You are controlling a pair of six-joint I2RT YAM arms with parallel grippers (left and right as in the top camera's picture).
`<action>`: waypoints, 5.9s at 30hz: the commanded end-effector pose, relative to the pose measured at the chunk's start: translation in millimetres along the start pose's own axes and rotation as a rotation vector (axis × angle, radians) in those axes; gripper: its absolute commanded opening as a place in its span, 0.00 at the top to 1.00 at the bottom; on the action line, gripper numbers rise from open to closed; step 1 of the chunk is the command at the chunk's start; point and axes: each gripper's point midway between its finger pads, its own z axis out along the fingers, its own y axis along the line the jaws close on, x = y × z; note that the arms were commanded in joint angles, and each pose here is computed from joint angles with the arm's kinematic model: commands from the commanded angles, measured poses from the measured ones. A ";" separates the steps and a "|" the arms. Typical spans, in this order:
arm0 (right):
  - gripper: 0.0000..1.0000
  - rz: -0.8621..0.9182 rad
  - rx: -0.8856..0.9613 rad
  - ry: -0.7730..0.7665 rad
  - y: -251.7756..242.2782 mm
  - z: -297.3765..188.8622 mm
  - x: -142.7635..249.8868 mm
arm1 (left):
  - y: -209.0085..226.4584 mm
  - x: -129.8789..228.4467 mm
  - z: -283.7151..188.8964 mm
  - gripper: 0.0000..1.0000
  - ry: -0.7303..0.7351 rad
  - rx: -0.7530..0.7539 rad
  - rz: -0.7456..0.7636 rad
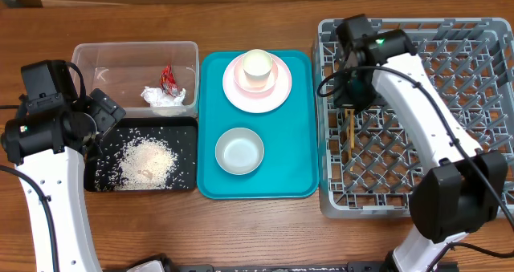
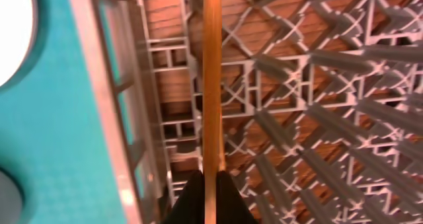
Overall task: Sort waste into correct bins and load items into the dishwasher
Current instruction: 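Carry the second chopstick into the dish rack and release it upright, then move the right gripper left and grasp the rim of the small white bowl, then lift the white bowl and carry it right into the dish rack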
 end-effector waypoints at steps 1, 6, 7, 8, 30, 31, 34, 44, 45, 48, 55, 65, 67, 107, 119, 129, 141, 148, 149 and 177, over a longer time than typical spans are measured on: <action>0.96 -0.022 -0.009 -0.017 -6.0 -4.4 -7.2 | -2.0 -3.6 -1.5 0.00 -0.005 0.007 -0.015; 0.96 -0.040 -0.010 -0.023 -7.7 -4.2 -9.4 | -2.0 -3.6 -1.5 0.00 -0.005 0.007 -0.015; 0.96 -0.043 -0.010 -0.024 -7.7 -4.0 -9.5 | -2.0 -3.6 -1.5 0.00 -0.005 0.007 -0.015; 0.96 -0.045 -0.009 -0.024 -7.7 -4.2 -9.6 | -2.0 -3.6 -1.5 0.00 -0.005 0.007 -0.015; 0.96 -0.072 0.073 0.002 -22.4 18.2 -0.9 | -2.0 -3.6 -1.5 0.00 -0.005 0.007 -0.015; 0.96 -0.067 0.074 0.004 -22.7 20.6 -0.1 | -2.0 -3.6 -1.5 0.00 -0.005 0.007 -0.016; 0.96 -0.064 0.074 0.006 -22.5 28.2 1.3 | -1.9 -3.7 -1.5 0.00 -0.005 0.007 -0.016; 0.92 -0.068 0.081 0.031 -23.7 43.3 10.5 | -2.0 -3.6 -1.5 0.00 -0.005 0.007 -0.016; 0.91 -0.068 0.082 0.031 -23.7 43.4 10.7 | -2.0 -3.6 -1.5 0.00 -0.005 0.007 -0.015; 0.87 -0.068 0.081 0.030 -23.7 43.3 10.4 | -2.0 -3.6 -1.5 0.00 -0.005 0.007 -0.016; 0.81 -0.069 0.084 0.039 -24.4 43.2 12.5 | -2.0 -3.6 -1.5 0.00 -0.005 0.007 -0.015; 0.80 -0.075 -0.031 0.094 -5.8 -0.1 18.6 | -2.0 -3.6 -1.5 0.00 -0.005 0.007 -0.015; 0.77 -0.079 -0.120 0.109 10.7 -14.2 21.4 | -2.0 -3.6 -1.5 0.00 -0.005 0.007 -0.015; 0.55 -0.288 -0.526 -0.032 287.9 -21.7 145.3 | -2.0 -3.6 -1.5 0.00 -0.005 0.007 -0.016; 0.54 -0.319 -0.528 -0.127 302.0 0.2 151.5 | -2.0 -3.6 -1.5 0.00 -0.005 0.007 -0.016; 0.52 -0.312 -0.524 -0.156 300.5 26.9 152.1 | -2.0 -3.6 -1.5 0.00 -0.005 0.007 -0.016; 0.48 -0.296 -0.407 -0.179 291.1 62.2 143.7 | -2.0 -3.6 -1.5 0.00 -0.005 0.007 -0.016; 0.65 -0.267 -0.409 -0.203 288.9 61.8 131.2 | -2.0 -3.6 -1.5 0.00 -0.005 0.007 -0.016; 0.67 -0.261 -0.404 -0.200 286.5 62.8 129.5 | -2.0 -3.6 -1.4 0.00 -0.005 0.007 -0.016; 0.91 -0.203 -0.381 -0.041 251.8 63.8 129.0 | -1.9 -3.5 -1.4 0.00 -0.004 0.006 -0.016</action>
